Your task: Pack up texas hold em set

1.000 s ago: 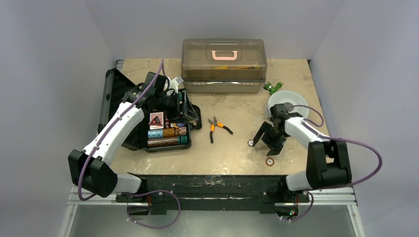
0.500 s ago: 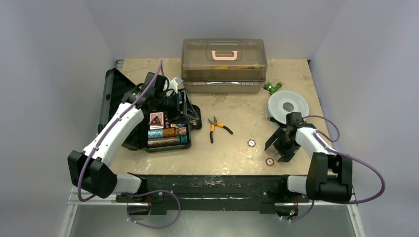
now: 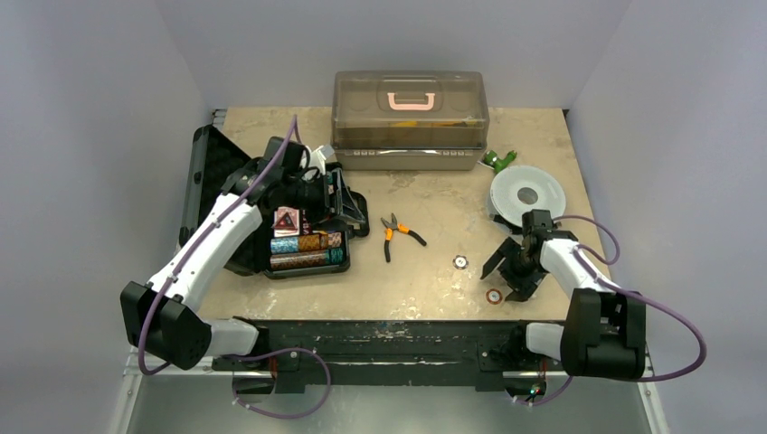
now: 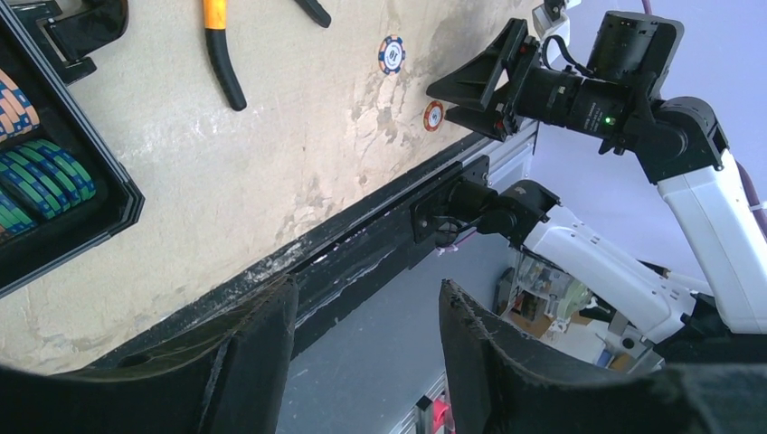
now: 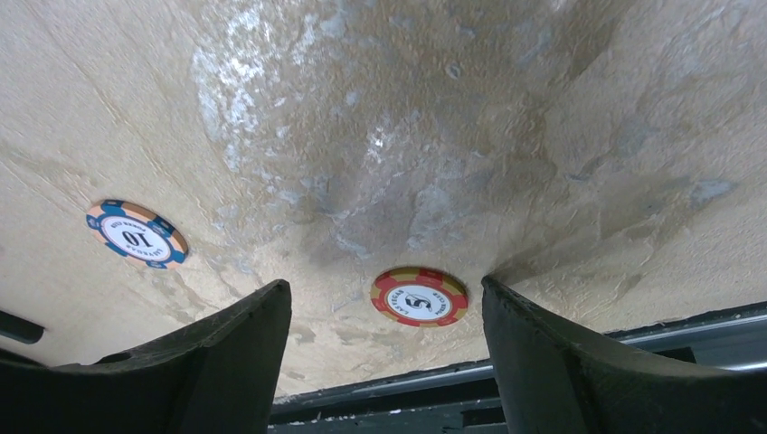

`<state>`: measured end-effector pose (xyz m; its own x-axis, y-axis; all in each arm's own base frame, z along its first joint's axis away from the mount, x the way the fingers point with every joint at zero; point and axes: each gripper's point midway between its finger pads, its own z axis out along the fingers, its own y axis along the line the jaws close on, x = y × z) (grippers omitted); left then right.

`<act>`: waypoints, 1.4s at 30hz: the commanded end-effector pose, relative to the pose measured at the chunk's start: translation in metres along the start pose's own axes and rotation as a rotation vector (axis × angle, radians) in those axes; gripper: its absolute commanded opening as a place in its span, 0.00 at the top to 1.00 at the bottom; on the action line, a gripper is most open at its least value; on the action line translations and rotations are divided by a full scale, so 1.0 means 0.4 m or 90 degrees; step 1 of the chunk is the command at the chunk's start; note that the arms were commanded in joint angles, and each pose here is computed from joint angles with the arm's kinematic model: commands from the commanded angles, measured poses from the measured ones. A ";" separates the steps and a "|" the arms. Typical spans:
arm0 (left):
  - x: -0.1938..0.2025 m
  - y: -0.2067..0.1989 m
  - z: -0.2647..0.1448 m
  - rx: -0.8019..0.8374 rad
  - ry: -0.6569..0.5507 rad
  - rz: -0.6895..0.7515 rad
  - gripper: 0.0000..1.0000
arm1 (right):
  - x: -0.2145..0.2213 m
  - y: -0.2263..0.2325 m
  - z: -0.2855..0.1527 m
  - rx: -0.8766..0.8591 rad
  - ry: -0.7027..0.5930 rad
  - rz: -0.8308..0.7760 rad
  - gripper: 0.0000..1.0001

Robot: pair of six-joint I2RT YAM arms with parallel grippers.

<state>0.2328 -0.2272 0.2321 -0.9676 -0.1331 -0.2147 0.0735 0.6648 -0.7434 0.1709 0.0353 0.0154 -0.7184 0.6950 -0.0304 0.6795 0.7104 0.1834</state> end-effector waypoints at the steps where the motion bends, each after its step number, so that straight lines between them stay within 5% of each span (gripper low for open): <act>1: 0.005 -0.029 -0.009 0.030 -0.008 0.017 0.43 | 0.047 -0.037 0.010 0.046 0.039 0.004 0.26; 11: 0.010 -0.030 -0.012 0.031 -0.008 0.021 0.43 | 0.057 -0.052 0.028 0.085 0.054 0.009 0.49; 42: 0.014 -0.018 -0.003 0.029 0.005 0.037 0.43 | 0.086 -0.042 0.057 0.155 0.078 -0.018 0.58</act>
<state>0.2283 -0.2295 0.2305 -0.9709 -0.1165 -0.2092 0.0824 0.6577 -0.7488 0.1521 0.0465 0.0055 -0.7636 0.6435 0.0534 0.6439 0.7650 -0.0117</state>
